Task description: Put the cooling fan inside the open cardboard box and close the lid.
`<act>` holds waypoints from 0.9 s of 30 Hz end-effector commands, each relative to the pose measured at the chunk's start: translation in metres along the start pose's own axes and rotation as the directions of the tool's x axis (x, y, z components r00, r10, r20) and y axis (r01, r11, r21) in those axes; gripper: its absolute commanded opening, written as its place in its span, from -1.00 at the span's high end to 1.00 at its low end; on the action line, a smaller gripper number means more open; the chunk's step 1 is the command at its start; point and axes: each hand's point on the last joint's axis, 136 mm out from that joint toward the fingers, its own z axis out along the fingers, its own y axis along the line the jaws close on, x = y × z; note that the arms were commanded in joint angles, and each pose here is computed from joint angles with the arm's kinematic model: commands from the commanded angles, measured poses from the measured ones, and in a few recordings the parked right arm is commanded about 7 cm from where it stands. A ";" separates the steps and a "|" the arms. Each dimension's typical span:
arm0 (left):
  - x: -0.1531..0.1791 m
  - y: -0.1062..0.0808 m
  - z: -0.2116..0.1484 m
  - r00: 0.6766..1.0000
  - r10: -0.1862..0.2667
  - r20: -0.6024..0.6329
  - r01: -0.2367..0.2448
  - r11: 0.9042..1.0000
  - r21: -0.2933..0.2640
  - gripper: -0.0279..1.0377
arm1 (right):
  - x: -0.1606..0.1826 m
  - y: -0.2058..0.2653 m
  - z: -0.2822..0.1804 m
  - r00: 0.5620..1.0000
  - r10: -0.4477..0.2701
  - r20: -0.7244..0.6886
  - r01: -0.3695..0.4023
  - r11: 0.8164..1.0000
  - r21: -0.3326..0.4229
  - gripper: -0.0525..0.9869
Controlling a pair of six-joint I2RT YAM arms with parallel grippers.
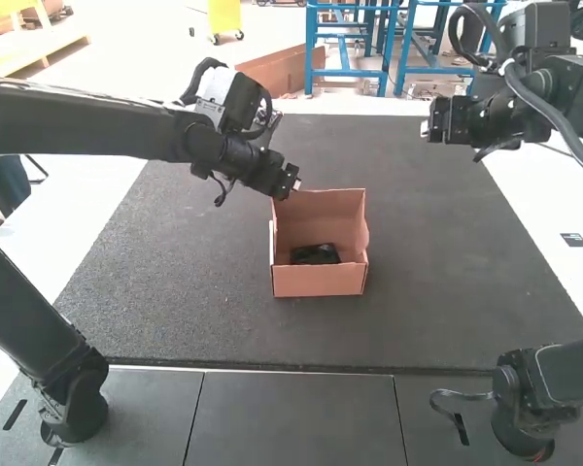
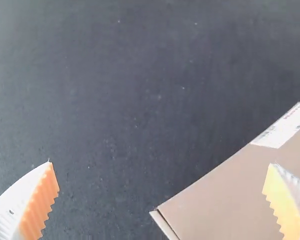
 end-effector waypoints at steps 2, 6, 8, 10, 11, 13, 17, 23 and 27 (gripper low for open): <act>0.018 -0.013 0.003 0.999 0.016 -0.041 -0.015 0.999 0.029 -0.87 | -0.003 0.004 -0.004 1.000 -0.007 -0.006 0.007 0.999 -0.043 -0.84; 0.033 -0.024 0.004 0.997 0.030 -0.074 -0.026 0.998 0.049 -0.87 | 0.011 0.009 -0.003 0.998 -0.007 -0.056 0.003 0.998 -0.067 -0.83; 0.042 -0.031 0.005 0.995 0.038 -0.092 -0.032 0.998 0.063 -0.87 | 0.017 0.013 -0.001 0.997 -0.001 -0.080 -0.006 0.995 -0.096 -0.83; 0.054 -0.037 0.007 0.993 0.048 -0.108 -0.040 0.996 0.075 -0.87 | 0.022 0.015 -0.001 0.995 0.004 -0.104 -0.015 0.994 -0.105 -0.83; 0.060 -0.039 0.009 0.993 0.053 -0.110 -0.045 0.996 0.078 -0.87 | 0.023 0.016 0.000 0.994 0.005 -0.108 -0.017 0.994 -0.108 -0.83; 0.071 -0.043 0.014 0.992 0.063 -0.111 -0.054 0.995 0.083 -0.87 | 0.027 0.016 0.001 0.993 0.005 -0.119 -0.019 0.994 -0.112 -0.83; 0.093 -0.044 0.023 0.989 0.076 -0.125 -0.066 0.994 0.084 -0.87 | 0.031 0.016 0.002 0.992 0.006 -0.129 -0.020 0.994 -0.111 -0.83; 0.110 -0.043 0.034 0.986 0.103 -0.132 -0.093 0.993 0.079 -0.87 | 0.034 0.015 0.003 0.990 0.007 -0.141 -0.022 0.994 -0.109 -0.83; 0.101 -0.042 0.034 0.989 0.102 -0.111 -0.094 0.993 0.073 -0.87 | 0.035 0.013 0.003 0.990 0.012 -0.143 -0.027 0.994 -0.103 -0.83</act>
